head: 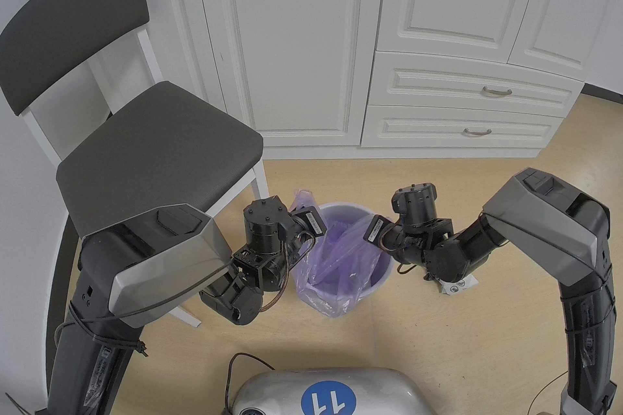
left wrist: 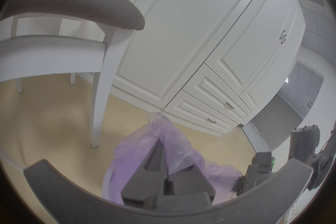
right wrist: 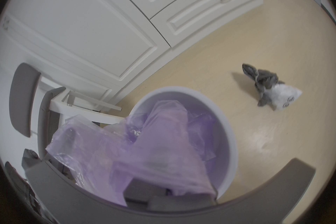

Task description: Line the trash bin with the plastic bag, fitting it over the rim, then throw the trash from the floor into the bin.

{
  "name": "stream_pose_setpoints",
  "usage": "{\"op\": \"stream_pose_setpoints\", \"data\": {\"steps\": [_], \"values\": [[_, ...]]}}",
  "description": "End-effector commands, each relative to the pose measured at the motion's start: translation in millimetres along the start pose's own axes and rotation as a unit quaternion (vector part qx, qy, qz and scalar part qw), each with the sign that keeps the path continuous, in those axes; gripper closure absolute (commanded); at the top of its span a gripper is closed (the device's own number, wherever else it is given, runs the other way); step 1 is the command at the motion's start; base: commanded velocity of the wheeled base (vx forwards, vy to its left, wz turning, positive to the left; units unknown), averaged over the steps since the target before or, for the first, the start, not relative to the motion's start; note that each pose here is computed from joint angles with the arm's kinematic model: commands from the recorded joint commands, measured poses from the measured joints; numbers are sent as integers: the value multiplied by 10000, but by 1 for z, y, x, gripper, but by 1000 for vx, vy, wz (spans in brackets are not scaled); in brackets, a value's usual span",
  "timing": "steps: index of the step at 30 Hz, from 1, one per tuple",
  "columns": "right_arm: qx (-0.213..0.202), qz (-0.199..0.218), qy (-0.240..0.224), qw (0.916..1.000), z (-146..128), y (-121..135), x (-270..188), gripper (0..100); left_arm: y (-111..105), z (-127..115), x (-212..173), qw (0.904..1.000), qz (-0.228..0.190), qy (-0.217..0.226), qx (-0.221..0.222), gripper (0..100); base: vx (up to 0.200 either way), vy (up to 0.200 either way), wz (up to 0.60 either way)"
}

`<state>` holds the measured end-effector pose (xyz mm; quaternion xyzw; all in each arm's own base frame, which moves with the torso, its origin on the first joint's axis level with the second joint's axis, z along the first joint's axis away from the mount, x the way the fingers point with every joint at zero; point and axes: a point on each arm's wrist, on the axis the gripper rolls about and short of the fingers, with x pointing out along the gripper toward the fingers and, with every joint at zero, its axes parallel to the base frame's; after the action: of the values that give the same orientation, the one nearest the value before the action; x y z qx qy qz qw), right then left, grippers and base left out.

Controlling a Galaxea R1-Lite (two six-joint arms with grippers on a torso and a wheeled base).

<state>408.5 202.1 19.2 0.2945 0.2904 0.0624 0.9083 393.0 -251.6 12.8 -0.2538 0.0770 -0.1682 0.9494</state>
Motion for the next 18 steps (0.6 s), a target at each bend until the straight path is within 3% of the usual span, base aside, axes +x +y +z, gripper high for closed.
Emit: {"op": "stream_pose_setpoints", "data": {"steps": [1, 7, 8, 13, 18], "values": [[-512, -217, -265, 9981, 21, -5, -20, 100, 7, -1, 2, 10000, 82, 7, 18, 100, 0, 0, 0], [-1570, -746, -235, 9845, 22, -28, -35, 100, 17, 9, 2, 9995, 297, 83, 88, 100, 0, 0, 0], [-1570, -746, -235, 9845, 22, -28, -35, 100, 17, 9, 2, 9995, 297, 83, 88, 100, 0, 0, 0], [-2382, -1287, -27, 9626, 20, -57, -42, 100, 26, 16, -2, 9976, 540, 314, 305, 100, 0, 0, 0], [-2779, -1526, 239, 9481, 6, -69, -43, 100, 35, 12, -8, 9938, 661, 497, 746, 100, 0, 0, 0]]}}
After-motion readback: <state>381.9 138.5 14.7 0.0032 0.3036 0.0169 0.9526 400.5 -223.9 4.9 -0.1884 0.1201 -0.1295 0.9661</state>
